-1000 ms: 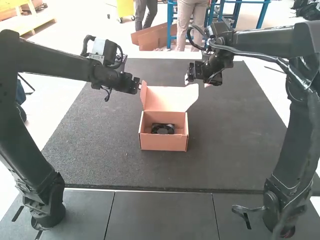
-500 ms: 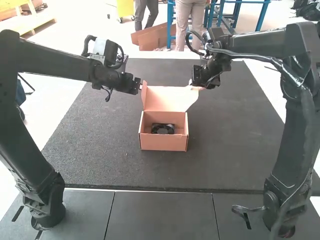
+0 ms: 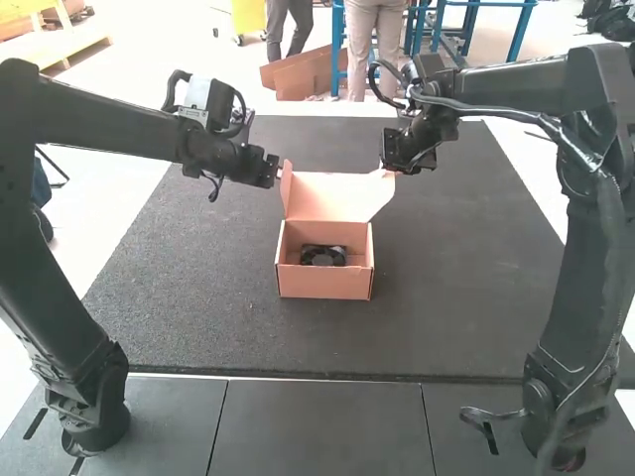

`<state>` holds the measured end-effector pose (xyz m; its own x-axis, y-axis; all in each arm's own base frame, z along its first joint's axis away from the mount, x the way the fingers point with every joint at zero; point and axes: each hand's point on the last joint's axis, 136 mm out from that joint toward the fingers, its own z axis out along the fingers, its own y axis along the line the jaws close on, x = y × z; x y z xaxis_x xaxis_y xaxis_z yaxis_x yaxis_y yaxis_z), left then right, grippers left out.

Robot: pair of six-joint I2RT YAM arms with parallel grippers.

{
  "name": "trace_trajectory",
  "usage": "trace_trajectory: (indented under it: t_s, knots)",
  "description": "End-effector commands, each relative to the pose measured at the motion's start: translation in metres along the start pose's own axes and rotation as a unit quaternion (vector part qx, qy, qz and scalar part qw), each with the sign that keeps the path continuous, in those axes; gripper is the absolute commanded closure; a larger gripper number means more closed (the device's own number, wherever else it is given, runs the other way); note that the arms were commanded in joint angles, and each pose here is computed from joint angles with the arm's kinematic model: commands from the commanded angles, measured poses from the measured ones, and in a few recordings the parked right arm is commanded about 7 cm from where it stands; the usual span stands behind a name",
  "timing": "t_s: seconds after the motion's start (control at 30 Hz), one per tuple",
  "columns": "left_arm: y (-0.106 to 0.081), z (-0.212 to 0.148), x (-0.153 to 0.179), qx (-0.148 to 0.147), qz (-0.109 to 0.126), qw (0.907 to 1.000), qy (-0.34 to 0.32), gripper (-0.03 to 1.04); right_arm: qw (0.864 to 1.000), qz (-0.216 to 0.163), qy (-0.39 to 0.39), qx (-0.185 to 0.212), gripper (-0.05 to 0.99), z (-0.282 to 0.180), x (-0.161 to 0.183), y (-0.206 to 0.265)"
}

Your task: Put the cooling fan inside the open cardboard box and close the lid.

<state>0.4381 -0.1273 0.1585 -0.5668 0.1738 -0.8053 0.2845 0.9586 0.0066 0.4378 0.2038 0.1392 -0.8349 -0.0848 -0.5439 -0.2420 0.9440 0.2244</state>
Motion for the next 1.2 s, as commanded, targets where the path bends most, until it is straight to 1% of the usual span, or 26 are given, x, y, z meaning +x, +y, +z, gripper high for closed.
trace_trajectory:
  t_s: [0.0,0.13,0.4,0.7,0.87,1.03,1.17]
  knots:
    - [-0.005,-0.002,-0.013,0.008,-0.003,0.9999,-0.014,0.04,0.999,0.0,-0.031,-0.007,0.85,-0.017,-0.021,0.006]
    - [-0.005,-0.002,-0.015,0.007,-0.003,0.9999,-0.015,0.04,0.999,-0.003,-0.034,-0.008,0.94,-0.019,-0.022,0.008]
    - [-0.004,-0.004,-0.019,0.006,-0.003,0.9998,-0.017,0.04,0.998,-0.027,-0.039,-0.029,0.94,-0.029,-0.019,0.036]
    - [-0.005,-0.008,-0.022,0.005,-0.003,0.9998,-0.017,0.04,0.998,-0.038,-0.03,-0.039,0.94,-0.041,-0.005,0.048]
    - [-0.011,-0.011,-0.02,0.01,0.001,0.9999,-0.011,0.04,0.998,-0.039,-0.027,-0.038,0.94,-0.046,0.003,0.046]
    - [-0.023,-0.016,-0.018,0.021,0.008,0.9997,-0.005,0.04,0.998,-0.043,-0.015,-0.038,0.94,-0.047,0.017,0.045]
    - [-0.032,-0.02,-0.016,0.029,0.01,0.9995,-0.002,0.04,0.998,-0.049,-0.001,-0.046,0.94,-0.044,0.03,0.05]
